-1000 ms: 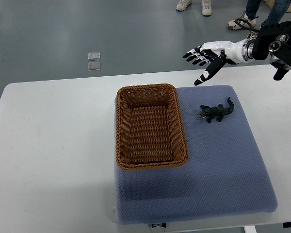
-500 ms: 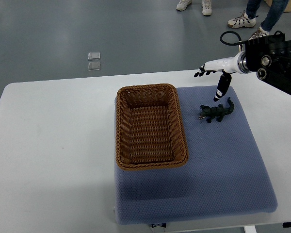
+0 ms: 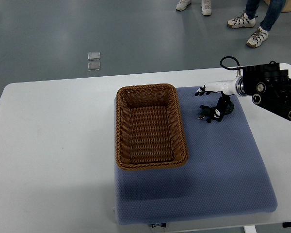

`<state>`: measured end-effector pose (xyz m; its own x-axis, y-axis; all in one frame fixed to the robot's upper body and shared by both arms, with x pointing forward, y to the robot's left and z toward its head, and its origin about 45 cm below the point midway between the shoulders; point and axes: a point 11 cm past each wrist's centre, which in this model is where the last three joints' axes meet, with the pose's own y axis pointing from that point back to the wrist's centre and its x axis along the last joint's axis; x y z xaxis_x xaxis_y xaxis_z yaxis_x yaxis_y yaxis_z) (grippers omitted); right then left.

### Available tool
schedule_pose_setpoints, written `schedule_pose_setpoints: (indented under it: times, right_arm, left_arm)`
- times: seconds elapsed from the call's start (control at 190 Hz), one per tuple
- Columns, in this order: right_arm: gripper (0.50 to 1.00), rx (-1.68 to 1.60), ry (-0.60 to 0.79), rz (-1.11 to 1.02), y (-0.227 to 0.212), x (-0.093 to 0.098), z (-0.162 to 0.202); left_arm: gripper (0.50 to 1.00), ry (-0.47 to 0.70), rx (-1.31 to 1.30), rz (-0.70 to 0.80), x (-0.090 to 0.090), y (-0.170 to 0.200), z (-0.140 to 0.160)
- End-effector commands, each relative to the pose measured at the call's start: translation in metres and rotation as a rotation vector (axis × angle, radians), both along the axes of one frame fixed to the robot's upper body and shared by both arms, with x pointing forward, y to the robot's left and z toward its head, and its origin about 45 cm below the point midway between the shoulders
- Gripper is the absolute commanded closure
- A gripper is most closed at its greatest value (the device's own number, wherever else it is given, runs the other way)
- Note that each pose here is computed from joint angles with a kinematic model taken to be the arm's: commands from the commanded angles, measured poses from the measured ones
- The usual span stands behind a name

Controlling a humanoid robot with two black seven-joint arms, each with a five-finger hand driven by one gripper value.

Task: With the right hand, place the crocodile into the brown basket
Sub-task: 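Lower the right hand onto the toy crocodile and close the fingers, then lift the crocodile with the right hand and carry it toward the basket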

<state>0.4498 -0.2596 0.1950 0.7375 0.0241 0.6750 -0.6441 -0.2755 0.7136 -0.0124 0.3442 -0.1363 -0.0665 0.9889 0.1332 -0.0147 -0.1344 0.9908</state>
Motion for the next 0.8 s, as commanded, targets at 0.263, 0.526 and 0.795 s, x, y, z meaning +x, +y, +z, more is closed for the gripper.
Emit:
schedule_pose_setpoints:
  times: [0.263,0.526,0.795]
  right_arm:
    - [0.589,0.003,0.001,-0.02,-0.001,-0.005,-0.018]
    - [0.81,-0.014,-0.004,-0.012,-0.003,-0.005,-0.018]
    - [1.0,-0.013,-0.005,-0.01,-0.003,-0.005,-0.018]
  left_arm:
    - [0.5,0.0,0.003,0.0,0.0,0.001,0.0]
    - [0.5,0.0,0.005,0.0,0.0,0.002,0.0]
    - [0.5,0.0,0.005,0.002,0.0,0.002,0.0]
